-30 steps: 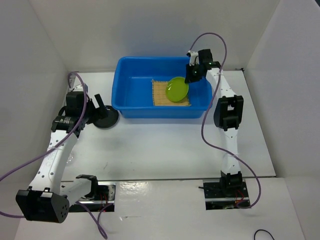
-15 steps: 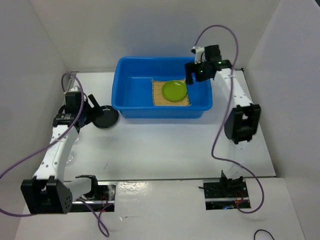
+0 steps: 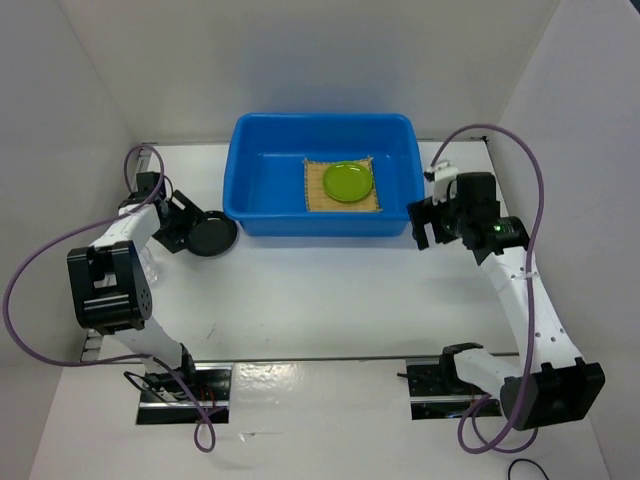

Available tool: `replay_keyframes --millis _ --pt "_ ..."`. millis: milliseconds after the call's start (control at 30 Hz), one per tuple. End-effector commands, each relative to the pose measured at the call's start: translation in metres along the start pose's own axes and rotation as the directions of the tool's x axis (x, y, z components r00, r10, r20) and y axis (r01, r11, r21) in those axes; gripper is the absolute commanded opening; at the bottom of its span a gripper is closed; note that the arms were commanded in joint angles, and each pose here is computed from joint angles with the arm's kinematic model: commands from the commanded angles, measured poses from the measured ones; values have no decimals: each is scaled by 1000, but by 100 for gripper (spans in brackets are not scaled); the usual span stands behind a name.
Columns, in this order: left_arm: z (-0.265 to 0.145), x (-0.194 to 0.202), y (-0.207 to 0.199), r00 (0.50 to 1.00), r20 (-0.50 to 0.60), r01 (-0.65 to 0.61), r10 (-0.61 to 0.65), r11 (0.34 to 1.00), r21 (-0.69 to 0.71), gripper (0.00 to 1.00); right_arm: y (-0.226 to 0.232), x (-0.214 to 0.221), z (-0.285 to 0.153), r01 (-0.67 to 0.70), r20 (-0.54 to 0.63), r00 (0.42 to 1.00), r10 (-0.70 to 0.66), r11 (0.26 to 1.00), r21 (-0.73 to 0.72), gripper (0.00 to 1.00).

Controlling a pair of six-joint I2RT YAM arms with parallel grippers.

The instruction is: Place the mixed dishes into the plastic bin

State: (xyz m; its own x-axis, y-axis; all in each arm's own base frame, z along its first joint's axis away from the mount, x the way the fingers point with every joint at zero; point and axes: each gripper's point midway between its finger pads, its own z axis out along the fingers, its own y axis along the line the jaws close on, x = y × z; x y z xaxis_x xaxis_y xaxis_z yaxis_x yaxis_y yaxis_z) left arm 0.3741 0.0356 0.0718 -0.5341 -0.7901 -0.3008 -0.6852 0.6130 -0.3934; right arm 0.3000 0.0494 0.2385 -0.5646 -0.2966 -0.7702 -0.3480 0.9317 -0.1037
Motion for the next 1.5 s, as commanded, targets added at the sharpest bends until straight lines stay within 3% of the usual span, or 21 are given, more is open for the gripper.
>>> replay_keyframes --millis 0,233,700,833,967,1167,1333,1467 --pt "4 -26 -17 998 61 32 -33 999 17 91 -16 34 -2 -5 -74 997 11 997 78 99" --pt "22 -31 6 995 91 58 -51 995 -80 92 -42 28 -13 -75 51 997 66 980 184 99" --pt "59 -14 32 1000 6 27 -26 988 -154 91 -48 30 -17 -86 63 995 74 974 211 99" --pt "65 -5 23 999 -44 7 -10 996 -85 77 -48 30 -17 -86 63 995 74 974 211 99" --pt "76 7 23 996 -90 -11 7 999 -51 55 -49 28 -17 -85 71 995 72 973 213 99" --pt "87 22 20 984 -176 -37 36 999 -5 4 -49 26 -19 -85 80 994 70 973 215 99" --pt "78 10 21 989 -145 -35 30 999 -27 0 -48 25 -22 -85 90 994 67 972 217 99" --pt "44 -27 19 1000 22 21 -20 998 -59 0 -48 24 -24 -85 99 993 65 972 219 99"
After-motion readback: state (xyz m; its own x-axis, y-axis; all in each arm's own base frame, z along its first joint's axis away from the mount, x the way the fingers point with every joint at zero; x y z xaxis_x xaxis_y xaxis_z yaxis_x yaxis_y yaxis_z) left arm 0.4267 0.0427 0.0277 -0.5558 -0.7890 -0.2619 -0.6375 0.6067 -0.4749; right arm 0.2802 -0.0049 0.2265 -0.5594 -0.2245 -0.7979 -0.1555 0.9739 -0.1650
